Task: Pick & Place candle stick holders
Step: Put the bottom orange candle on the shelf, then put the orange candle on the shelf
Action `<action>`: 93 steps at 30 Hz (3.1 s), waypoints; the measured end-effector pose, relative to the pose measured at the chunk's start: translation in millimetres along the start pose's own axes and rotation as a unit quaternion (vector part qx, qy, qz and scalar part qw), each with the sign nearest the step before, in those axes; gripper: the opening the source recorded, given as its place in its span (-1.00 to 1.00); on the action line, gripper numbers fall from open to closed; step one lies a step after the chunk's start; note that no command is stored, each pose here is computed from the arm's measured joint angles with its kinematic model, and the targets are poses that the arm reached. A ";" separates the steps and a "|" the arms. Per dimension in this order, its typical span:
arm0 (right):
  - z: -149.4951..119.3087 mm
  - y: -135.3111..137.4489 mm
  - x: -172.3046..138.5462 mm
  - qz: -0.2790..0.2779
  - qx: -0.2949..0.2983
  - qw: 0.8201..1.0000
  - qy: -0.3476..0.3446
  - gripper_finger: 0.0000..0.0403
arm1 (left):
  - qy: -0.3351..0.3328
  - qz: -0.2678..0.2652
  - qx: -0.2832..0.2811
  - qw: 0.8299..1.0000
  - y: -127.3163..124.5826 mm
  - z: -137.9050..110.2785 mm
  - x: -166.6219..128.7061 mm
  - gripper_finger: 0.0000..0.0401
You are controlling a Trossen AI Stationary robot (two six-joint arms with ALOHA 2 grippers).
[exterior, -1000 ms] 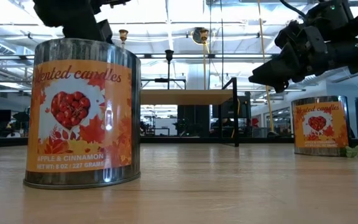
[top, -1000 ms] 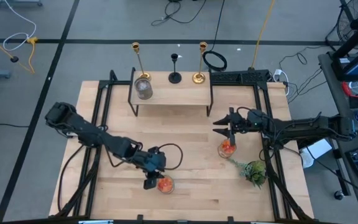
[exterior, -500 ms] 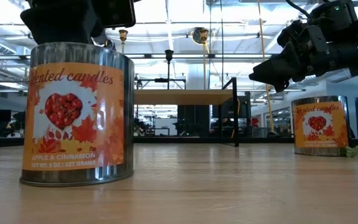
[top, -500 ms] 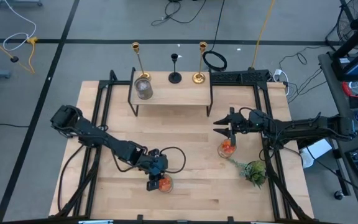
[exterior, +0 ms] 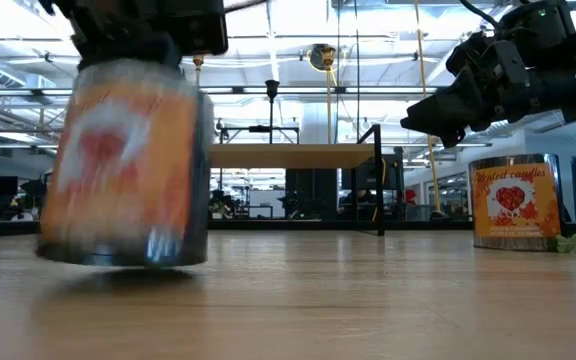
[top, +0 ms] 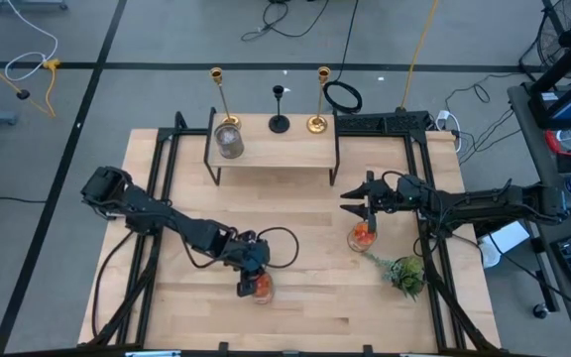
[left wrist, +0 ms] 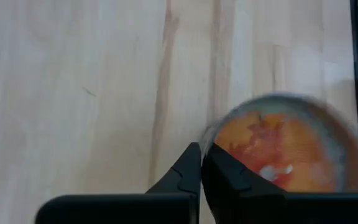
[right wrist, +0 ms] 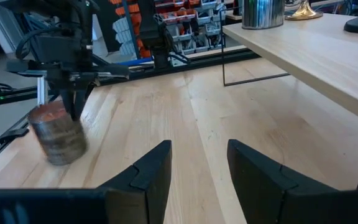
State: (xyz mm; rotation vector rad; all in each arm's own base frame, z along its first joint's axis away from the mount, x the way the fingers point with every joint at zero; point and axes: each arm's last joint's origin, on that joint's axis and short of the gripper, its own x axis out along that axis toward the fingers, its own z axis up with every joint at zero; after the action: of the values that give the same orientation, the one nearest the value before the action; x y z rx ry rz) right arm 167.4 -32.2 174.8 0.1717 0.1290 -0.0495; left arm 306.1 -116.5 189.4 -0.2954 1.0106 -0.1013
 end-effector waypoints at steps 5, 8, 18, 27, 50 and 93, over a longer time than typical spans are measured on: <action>0.0 0.0 0.0 0.000 0.000 1.000 0.000 -0.23 | -0.018 0.005 -0.009 1.000 7.6 6.9 0.0 -0.90; 0.1 0.0 0.0 0.000 0.000 1.000 -0.001 -0.23 | -0.027 0.016 -0.007 0.999 13.3 13.6 -3.1 -0.96; 1.7 0.2 0.0 0.001 -0.002 1.000 -0.009 -0.23 | -0.056 0.095 0.035 0.993 33.7 78.8 -53.2 -0.97; 2.1 0.2 0.0 0.001 -0.002 1.000 -0.011 -0.23 | -0.108 0.263 0.024 0.958 82.7 138.3 -137.2 -0.97; 2.1 0.2 0.0 0.001 -0.006 1.000 -0.011 -0.23 | -0.109 0.314 -0.108 0.937 218.3 144.5 -188.0 -0.95; 2.8 0.6 0.0 0.006 -0.007 1.000 -0.014 -0.23 | -0.196 0.284 -0.028 0.938 170.8 149.0 -222.1 -0.89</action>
State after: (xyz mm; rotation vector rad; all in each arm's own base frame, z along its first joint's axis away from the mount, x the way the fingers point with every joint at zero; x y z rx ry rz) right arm 167.7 -32.1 177.6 0.1584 0.1007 -0.0394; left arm 305.4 124.7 395.5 -0.0598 0.6691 0.4972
